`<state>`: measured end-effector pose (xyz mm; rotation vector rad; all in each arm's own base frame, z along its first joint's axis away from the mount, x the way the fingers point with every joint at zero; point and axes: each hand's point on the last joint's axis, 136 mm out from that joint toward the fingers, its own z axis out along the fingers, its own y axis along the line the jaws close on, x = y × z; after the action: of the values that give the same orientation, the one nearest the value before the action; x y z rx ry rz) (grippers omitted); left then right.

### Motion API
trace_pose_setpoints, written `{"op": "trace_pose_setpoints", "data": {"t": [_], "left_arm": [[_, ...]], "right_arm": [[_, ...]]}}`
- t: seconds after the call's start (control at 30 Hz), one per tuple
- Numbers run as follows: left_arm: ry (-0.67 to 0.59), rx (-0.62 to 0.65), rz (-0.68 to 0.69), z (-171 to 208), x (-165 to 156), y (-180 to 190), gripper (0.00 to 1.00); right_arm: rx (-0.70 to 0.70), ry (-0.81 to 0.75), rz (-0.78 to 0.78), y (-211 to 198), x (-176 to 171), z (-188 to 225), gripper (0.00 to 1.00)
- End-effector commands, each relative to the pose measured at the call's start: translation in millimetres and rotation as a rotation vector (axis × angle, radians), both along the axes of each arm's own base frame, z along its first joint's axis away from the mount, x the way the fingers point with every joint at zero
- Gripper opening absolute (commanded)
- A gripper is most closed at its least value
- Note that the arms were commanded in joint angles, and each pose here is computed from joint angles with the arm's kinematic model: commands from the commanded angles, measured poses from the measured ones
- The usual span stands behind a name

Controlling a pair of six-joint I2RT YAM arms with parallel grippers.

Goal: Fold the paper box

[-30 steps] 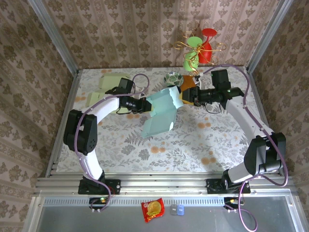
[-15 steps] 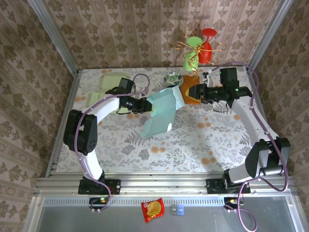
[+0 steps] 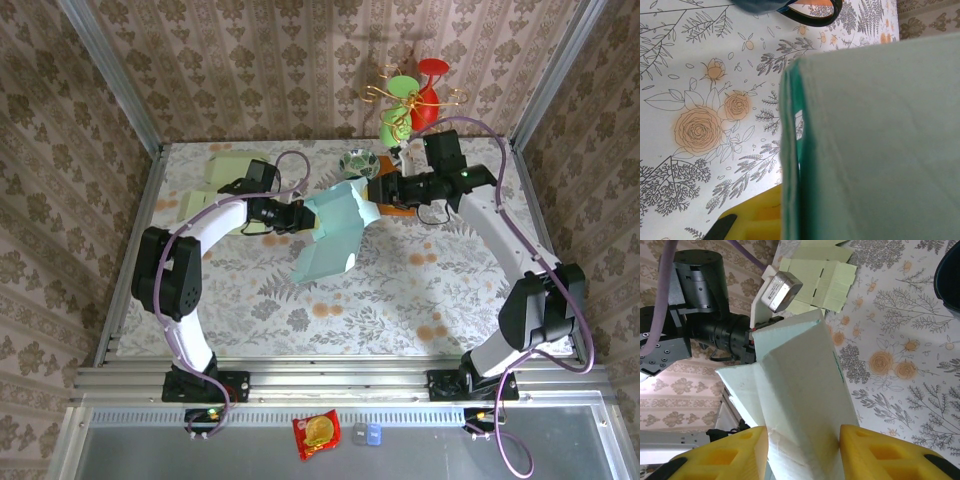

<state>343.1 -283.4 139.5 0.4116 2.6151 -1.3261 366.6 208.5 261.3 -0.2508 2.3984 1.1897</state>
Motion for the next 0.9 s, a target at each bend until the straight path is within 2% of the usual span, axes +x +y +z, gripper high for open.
{"op": "trace_pose_setpoints", "data": {"t": [0.0,0.47,0.73,0.87], "left_arm": [[-0.009,-0.021,-0.011,13,0,-1,0.00],[-0.004,0.040,0.022,11,2,5,0.00],[0.004,0.069,0.040,12,2,6,0.00],[0.014,0.098,0.050,10,1,4,0.00]], "right_arm": [[-0.074,-0.015,0.016,5,-2,-2,0.43],[-0.579,-0.062,-0.085,2,5,-39,0.45],[-0.802,-0.100,-0.166,-5,12,-45,0.40],[-0.901,-0.118,-0.212,-8,15,-49,0.32]]}}
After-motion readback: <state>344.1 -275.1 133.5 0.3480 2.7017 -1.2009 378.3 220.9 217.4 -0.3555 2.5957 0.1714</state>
